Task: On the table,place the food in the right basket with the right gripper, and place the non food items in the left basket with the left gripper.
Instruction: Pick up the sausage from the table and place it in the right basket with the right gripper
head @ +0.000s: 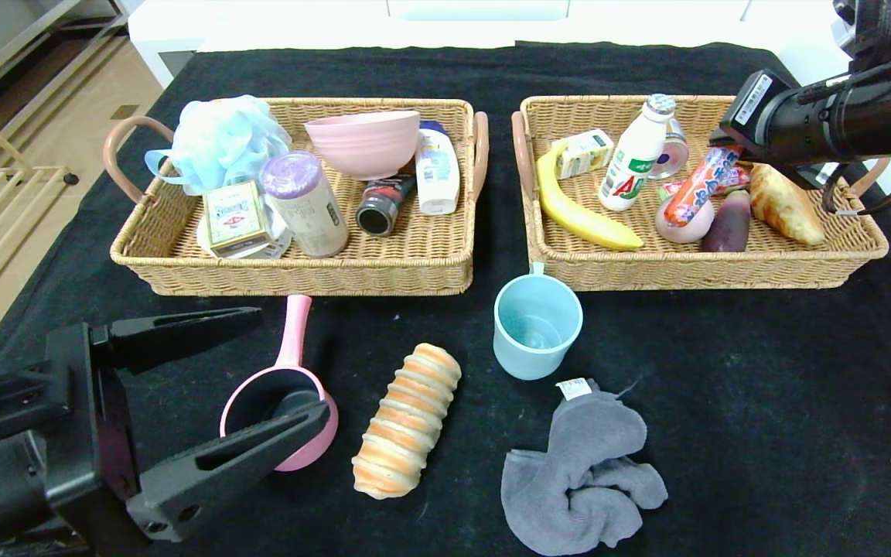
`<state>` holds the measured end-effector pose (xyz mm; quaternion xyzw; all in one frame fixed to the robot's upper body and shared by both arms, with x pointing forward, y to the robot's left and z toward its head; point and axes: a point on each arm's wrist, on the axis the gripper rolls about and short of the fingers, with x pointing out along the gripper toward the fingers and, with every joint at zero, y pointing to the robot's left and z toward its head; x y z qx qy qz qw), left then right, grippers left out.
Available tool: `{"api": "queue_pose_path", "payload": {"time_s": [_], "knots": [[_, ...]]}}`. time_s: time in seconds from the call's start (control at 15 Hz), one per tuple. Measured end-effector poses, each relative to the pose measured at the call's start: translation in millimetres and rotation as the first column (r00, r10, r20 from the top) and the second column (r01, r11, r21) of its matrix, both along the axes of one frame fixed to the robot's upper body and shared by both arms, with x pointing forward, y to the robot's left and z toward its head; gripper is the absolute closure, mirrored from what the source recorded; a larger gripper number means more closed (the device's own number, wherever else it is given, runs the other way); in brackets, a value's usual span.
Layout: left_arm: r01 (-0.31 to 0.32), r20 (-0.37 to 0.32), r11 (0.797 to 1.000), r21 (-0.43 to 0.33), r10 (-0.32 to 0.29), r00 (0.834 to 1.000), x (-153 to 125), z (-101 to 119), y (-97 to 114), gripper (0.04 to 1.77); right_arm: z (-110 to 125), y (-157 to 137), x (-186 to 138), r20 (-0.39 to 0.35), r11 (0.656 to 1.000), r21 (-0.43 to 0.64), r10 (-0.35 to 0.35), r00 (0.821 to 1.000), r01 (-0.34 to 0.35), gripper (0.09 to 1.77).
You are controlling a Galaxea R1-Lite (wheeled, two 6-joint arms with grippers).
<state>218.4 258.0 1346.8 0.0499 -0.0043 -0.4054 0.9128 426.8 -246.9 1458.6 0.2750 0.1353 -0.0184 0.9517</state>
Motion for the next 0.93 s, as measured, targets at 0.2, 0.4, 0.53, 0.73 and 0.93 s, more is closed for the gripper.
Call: {"api": "queue_pose_path", "payload": {"time_s": [0.2,0.4,0.53,0.73,0.93], "knots": [[-0.001,0.002,1.000,-0.001,0.001,1.000,0.1,0.6,0.0,0.09,1.7,-1.2,9.8,0.065,1.000,0.019,-0.008,0.998,0.007,1.40],[-0.005,0.004,1.000,0.000,0.005,1.000,0.3,0.8,0.5,0.09,-0.4,-0.1,15.4,0.081,1.000,0.020,-0.009,0.997,0.008,1.40],[-0.006,0.008,1.000,0.002,0.006,1.000,0.1,0.9,0.9,0.09,-1.4,1.6,16.0,0.079,1.000,0.014,-0.004,0.997,0.003,1.35],[-0.007,0.010,1.000,0.001,0.007,1.000,-0.4,1.1,1.3,0.09,-2.1,2.0,16.4,0.077,1.000,0.012,-0.002,0.997,0.001,0.97],[-0.007,0.010,1.000,0.001,0.007,1.000,-0.6,1.2,1.4,0.09,-3.4,3.9,15.5,0.068,1.000,0.007,0.005,0.998,-0.005,0.71]]}}
